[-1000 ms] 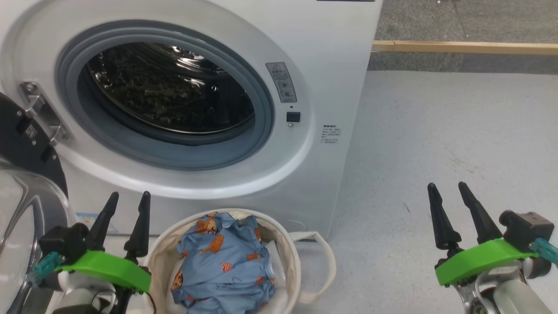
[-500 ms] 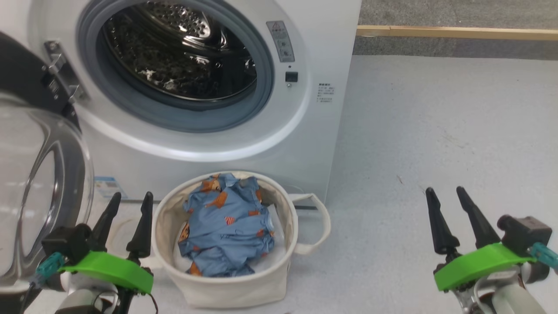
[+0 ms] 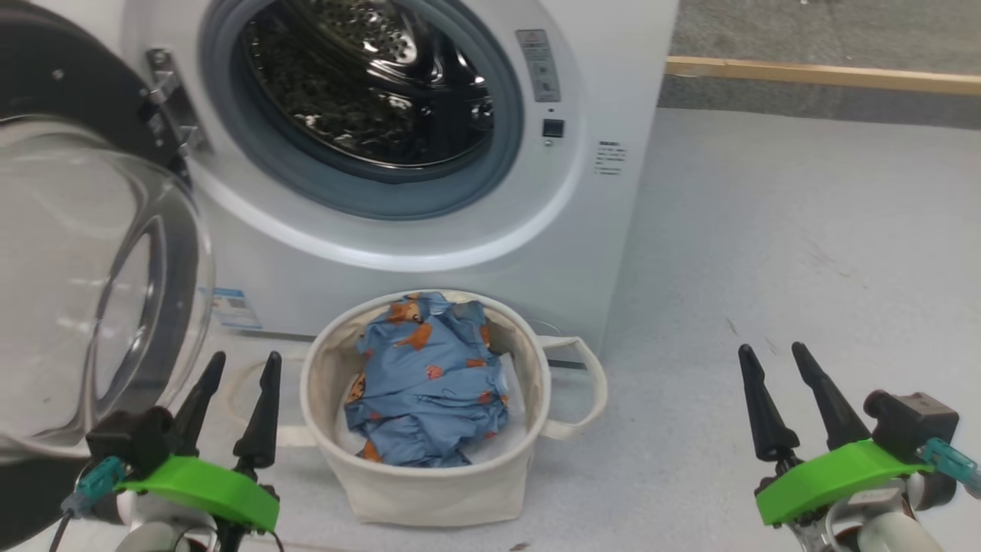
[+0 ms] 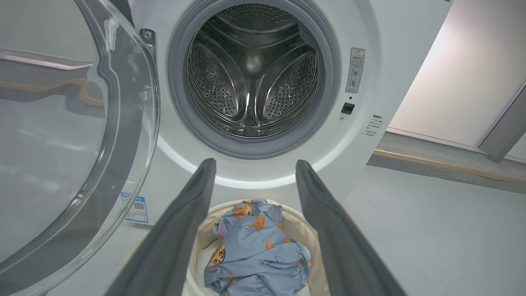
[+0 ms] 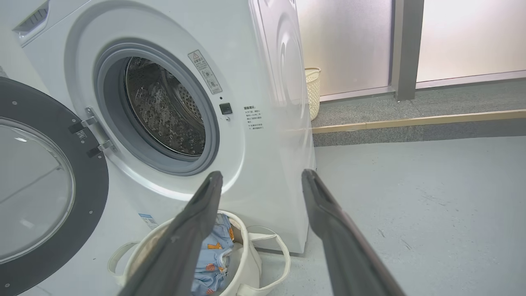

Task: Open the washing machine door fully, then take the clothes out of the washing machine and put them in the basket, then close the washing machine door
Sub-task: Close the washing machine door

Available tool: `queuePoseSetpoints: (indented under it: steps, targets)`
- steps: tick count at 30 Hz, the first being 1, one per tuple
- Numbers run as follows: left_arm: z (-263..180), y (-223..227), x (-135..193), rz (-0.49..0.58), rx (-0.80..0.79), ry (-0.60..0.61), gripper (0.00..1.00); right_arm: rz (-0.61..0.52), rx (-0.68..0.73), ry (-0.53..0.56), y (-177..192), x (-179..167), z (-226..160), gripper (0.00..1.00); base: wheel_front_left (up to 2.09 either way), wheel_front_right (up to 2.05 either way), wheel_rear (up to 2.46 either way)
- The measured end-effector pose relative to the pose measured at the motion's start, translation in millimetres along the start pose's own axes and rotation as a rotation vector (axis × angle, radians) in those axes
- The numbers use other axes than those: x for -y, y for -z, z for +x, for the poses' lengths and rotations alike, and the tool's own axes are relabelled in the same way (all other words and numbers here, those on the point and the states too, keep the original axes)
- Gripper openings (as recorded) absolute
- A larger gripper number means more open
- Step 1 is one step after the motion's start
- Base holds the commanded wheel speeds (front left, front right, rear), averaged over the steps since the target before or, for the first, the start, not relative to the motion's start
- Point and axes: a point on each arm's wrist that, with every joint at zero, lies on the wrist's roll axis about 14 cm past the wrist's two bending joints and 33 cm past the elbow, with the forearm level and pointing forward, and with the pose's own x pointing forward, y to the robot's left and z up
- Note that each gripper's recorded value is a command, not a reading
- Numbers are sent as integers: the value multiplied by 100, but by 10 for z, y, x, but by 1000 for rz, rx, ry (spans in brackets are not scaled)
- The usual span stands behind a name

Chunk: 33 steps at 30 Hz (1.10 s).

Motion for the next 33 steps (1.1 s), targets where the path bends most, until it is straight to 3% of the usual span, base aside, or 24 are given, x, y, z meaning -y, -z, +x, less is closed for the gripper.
queuePoseSetpoints:
  steps: [4, 15, 26, 33]
  targets:
    - [-95, -77, -90, -28, 23, -33, 100, 7, -16, -57, 56, -174, 93, 100, 0, 0, 0]
    - [-674, -228, -720, 47, 50, -246, 100, 33, -76, -246, 274, -771, 419, 100, 0, 0, 0]
    - [-1526, -417, -1371, 82, 98, -532, 100, 42, -121, -459, 438, -1497, 681, 100, 0, 0, 0]
    - [-1704, -381, -1461, 88, 84, -595, 100, 53, -122, -520, 457, -1699, 797, 100, 0, 0, 0]
